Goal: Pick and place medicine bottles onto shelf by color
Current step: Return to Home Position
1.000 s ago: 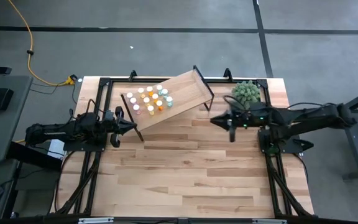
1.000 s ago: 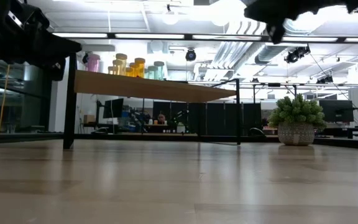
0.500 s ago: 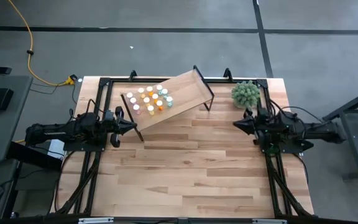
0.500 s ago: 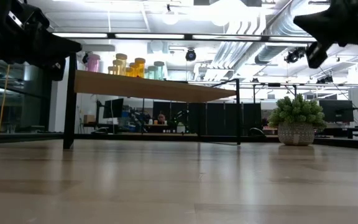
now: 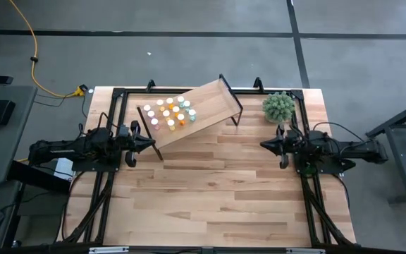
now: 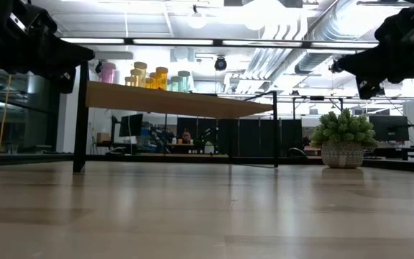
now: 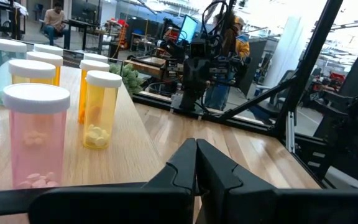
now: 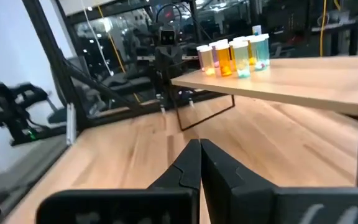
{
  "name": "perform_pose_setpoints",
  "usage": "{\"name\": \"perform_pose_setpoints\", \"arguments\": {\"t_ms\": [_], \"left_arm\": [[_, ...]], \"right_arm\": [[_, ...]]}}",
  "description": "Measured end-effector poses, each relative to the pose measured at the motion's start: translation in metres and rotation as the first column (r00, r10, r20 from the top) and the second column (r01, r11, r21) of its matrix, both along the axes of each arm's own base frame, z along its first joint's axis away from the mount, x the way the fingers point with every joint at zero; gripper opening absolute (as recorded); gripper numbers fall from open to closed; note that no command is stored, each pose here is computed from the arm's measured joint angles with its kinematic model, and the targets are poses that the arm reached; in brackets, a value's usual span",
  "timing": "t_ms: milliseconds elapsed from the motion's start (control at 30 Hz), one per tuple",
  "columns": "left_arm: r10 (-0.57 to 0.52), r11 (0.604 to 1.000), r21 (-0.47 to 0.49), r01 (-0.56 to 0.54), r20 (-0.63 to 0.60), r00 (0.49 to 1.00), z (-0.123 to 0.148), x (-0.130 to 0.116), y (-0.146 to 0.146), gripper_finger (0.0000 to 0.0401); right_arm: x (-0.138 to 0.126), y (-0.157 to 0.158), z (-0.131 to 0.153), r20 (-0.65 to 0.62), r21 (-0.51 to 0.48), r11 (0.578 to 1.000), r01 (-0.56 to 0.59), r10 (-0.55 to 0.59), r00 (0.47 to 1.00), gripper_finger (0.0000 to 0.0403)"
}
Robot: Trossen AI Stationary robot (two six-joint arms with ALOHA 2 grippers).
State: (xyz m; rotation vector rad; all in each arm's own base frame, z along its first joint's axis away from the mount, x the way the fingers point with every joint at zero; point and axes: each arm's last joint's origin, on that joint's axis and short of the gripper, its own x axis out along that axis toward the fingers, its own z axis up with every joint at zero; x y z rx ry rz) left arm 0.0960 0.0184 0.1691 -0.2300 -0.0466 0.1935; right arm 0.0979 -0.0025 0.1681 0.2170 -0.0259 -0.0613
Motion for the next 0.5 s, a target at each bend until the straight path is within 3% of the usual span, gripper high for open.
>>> {"name": "perform_pose_setpoints", "arguments": {"t_ms": [200, 500], "left_arm": [[0.0, 1.0, 0.0, 0.0, 0.0, 1.0, 0.0, 0.0, 0.0, 0.0003], [-0.001, 1.0, 0.0, 0.001, 0.0, 1.0, 0.0, 0.0, 0.0, 0.0003]], "right_arm": [[0.0006, 0.0, -0.0008, -0.016, -0.093, 0.996, -0.001, 0.0, 1.0, 0.0], [0.0006, 0.0001, -0.0009, -0.007, 0.064, 0.998, -0.004, 0.004, 1.0, 0.0]]}}
